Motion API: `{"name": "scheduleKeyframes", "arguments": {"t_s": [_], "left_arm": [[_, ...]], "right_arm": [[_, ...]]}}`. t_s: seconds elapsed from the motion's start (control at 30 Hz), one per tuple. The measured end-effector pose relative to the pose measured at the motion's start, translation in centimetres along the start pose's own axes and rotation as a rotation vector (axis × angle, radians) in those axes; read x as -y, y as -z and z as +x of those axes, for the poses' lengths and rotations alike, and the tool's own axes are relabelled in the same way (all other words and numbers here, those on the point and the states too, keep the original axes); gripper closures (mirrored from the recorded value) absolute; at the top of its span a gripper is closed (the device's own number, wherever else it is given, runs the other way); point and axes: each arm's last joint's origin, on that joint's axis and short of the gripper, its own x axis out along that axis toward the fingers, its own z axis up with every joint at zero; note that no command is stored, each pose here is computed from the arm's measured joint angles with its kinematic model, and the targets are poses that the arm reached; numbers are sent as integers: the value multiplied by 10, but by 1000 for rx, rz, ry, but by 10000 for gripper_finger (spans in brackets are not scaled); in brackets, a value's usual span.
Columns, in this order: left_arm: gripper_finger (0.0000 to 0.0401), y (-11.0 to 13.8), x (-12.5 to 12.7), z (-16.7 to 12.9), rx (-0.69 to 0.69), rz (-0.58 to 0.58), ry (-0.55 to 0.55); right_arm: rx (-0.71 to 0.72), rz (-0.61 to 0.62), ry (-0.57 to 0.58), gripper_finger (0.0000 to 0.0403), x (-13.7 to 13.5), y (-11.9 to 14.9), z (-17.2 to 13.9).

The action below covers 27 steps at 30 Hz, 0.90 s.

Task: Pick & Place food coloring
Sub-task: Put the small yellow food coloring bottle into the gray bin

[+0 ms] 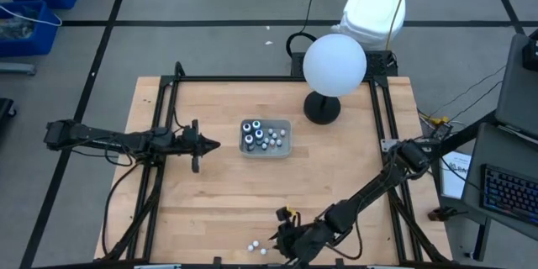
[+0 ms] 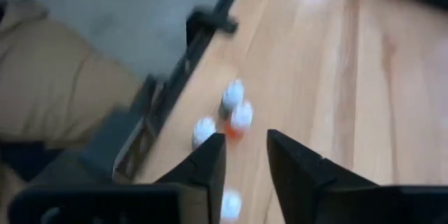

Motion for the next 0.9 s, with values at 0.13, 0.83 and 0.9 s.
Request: {"name": "scheduleKeyframes", "arguments": {"t_s": [0.13,0.83,0.9], "left_arm": [[389,1,0,0,-10,10,-3],[389,0,-2,0,3,66,-55],[389,1,-2,0,-4,60,-56]], "right_arm": [[-72,44,19,289,7,-9,-4],[-212,47,-48,308,40,-27,19],[-210,57,-45,309,41,-27,19]]}}
